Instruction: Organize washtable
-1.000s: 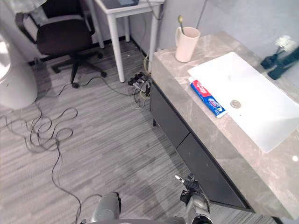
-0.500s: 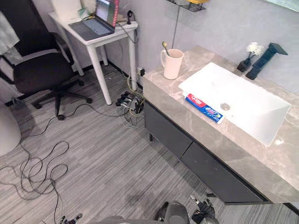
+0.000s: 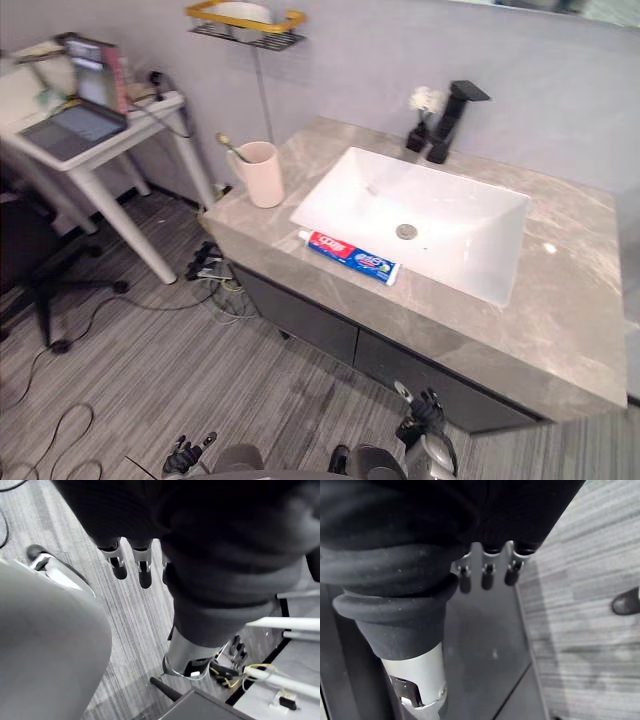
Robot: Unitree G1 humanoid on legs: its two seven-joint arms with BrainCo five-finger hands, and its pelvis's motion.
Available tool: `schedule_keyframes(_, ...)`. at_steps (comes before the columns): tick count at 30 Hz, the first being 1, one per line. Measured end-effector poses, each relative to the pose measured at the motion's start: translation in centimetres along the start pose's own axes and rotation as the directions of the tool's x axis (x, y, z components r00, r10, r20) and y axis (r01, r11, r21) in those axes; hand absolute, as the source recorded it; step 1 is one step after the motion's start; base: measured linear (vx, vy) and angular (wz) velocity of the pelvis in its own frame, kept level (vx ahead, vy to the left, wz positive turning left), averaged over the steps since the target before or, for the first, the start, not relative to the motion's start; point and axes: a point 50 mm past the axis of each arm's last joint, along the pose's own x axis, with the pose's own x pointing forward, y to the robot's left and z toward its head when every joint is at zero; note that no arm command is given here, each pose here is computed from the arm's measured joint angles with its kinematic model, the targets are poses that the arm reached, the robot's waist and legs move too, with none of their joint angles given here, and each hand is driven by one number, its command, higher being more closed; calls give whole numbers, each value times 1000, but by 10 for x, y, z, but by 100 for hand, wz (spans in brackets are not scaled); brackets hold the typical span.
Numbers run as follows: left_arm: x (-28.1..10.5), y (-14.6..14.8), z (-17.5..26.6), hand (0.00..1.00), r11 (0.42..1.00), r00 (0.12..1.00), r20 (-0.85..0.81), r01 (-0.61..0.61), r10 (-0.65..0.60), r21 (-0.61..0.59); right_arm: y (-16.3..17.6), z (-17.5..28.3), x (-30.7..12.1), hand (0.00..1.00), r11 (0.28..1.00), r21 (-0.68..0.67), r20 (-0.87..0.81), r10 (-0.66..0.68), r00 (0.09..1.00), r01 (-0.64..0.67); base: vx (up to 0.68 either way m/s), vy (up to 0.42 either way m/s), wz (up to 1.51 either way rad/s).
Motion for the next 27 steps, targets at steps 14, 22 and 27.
schedule_keyframes(14,3,4,-4,0,990,999,-30,22,-17,143,-66,-61,-32,0,961,108,-207,-227,952,253,80,306,-40)
schedule_keyframes(22,1,11,-19,0,983,994,-111,35,-15,179,-66,-52,-23,0,982,-16,-208,-187,960,188,-79,-15,-49)
schedule_keyframes(27,5,25,-11,0,968,993,-117,43,-14,247,-41,-57,-17,0,983,-182,-258,-64,964,16,56,-37,-14)
